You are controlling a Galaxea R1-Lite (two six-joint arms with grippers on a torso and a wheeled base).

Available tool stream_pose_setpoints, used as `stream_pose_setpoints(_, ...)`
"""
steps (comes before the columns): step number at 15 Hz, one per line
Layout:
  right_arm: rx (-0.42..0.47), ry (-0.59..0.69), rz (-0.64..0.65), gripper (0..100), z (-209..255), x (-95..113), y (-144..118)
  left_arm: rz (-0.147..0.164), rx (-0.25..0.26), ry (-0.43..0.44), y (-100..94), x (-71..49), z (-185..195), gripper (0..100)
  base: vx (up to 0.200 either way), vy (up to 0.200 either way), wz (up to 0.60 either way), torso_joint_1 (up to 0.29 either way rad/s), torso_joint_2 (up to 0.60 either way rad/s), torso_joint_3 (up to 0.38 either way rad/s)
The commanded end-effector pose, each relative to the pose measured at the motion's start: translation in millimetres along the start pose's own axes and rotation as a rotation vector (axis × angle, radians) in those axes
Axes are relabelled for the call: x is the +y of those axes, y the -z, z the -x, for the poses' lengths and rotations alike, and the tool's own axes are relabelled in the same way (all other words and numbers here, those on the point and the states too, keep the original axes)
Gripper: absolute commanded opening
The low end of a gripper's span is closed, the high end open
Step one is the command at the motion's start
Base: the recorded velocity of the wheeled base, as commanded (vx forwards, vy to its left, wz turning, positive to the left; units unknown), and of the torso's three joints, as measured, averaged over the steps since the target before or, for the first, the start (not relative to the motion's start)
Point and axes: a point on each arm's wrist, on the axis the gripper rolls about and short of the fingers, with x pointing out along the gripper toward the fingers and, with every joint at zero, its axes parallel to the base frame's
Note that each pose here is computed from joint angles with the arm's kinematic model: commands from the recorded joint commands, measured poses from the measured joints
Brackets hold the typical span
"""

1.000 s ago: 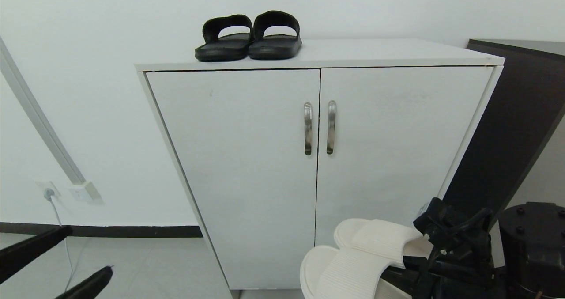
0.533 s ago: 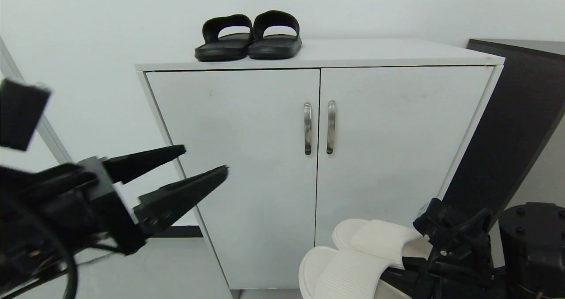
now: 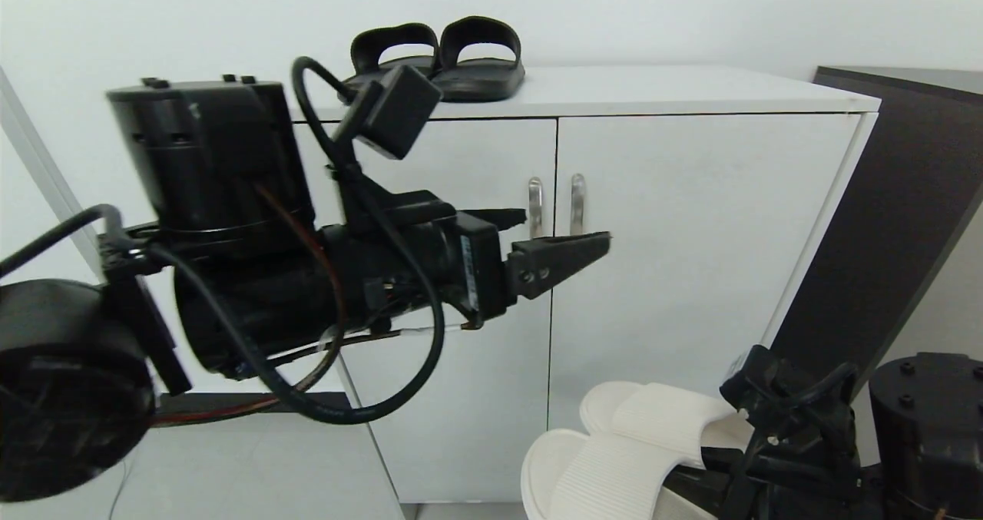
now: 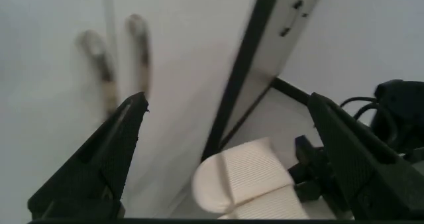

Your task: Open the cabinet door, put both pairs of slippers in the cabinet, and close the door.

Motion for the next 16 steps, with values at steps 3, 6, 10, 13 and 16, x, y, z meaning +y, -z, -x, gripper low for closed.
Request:
stream_pose_setpoints(3,0.017,-0.001,-0.001,0,-2.0,-0.1,3.5,0.141,0.067,0.157,11.4,9.2,-39.3,100,0.000,0.000,0.00,0.000,0.00,0.000)
stream_pose_setpoints(6,0.020,0.001,-0.002,0,-2.7,-0.5,3.9,0.161,0.048,0.147,5.3,15.1,-45.4,100,0.000,0.000,0.00,0.000,0.00,0.000)
stream_pose_setpoints(10,0.022,0.001,0.000,0,-3.4,-0.2,3.9,0.159,0.025,0.047,4.6,22.3,-46.9,100,0.000,0.000,0.00,0.000,0.00,0.000)
stream_pose_setpoints(13,0.020,0.001,0.000,0,-3.5,-0.2,3.4,0.159,0.010,-0.019,4.7,26.4,-54.3,100,0.000,0.000,0.00,0.000,0.00,0.000)
stream_pose_setpoints(16,0.022,0.001,0.000,0,-3.4,-0.2,3.9,0.156,0.004,-0.070,8.8,33.3,-69.0,100,0.000,0.000,0.00,0.000,0.00,0.000)
